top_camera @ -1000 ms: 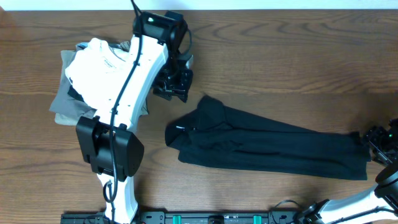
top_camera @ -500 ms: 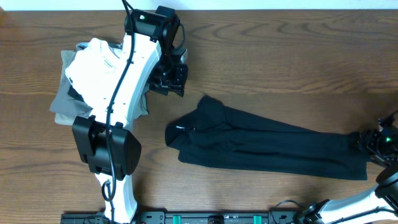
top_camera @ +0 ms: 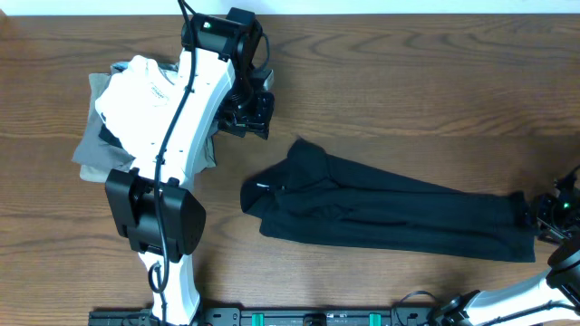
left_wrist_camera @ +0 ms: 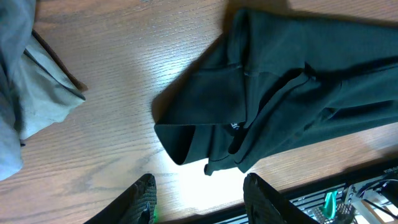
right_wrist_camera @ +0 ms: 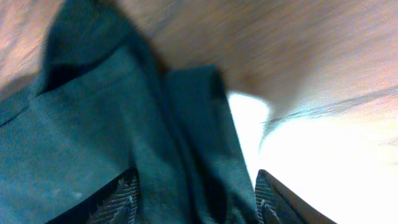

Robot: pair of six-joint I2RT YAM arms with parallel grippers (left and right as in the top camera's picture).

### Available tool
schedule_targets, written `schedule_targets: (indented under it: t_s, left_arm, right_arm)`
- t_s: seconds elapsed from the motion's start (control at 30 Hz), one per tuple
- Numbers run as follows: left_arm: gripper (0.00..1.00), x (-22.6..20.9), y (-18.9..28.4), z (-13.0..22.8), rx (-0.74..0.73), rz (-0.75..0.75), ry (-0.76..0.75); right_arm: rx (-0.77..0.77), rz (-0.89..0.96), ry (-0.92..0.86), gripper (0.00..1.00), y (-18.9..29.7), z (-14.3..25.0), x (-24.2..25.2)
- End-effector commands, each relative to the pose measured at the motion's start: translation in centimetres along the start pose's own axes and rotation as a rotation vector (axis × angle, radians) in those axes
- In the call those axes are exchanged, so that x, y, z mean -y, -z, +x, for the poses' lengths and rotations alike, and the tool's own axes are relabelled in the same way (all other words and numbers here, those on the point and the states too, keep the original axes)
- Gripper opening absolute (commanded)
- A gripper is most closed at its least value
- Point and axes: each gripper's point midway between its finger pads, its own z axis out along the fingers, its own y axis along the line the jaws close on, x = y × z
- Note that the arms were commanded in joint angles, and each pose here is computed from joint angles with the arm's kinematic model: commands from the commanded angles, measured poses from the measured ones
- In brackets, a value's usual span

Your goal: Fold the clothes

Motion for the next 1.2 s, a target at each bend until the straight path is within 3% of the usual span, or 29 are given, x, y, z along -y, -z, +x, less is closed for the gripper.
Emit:
schedule_targets:
  t_s: [0.0, 0.47, 0.5, 0.67, 0.77, 1.17]
  left_arm:
    - [0.47, -0.1, 1.2, 0.0, 0.036, -0.006, -0.01]
    - [0.48, -0.1, 1.2, 0.2, 0.027, -0.007, -0.008]
    - [0.47, -0.1, 1.2, 0.3, 0.026, -0.007, -0.008]
    - [0.48, -0.1, 1.2, 0.2, 0.026, -0.007, -0.008]
    - [0.48, -0.1, 1.2, 0.2, 0.026, -0.007, -0.008]
    - [0.48, 0.0, 1.4, 0.3, 0.03, -0.006, -0.008]
  right_arm:
    - [-0.008, 0.05, -0.027, 0.55, -0.3, 0.0, 0.6]
    - [-0.121, -0.076, -0.024, 0.51, -4.1, 1.6, -1.3]
    - [-0.123, -0.098, -0.024, 0.48, -4.3, 1.5, -1.7]
    - [-0.114, -0.161, 0.004, 0.12, -3.9, 1.2, -2.9]
    - [-0.104, -0.177, 0.004, 0.01, -3.0, 0.6, -3.1]
    - [0.05, -0.333, 0.06, 0.01, 6.9, -3.5, -7.9]
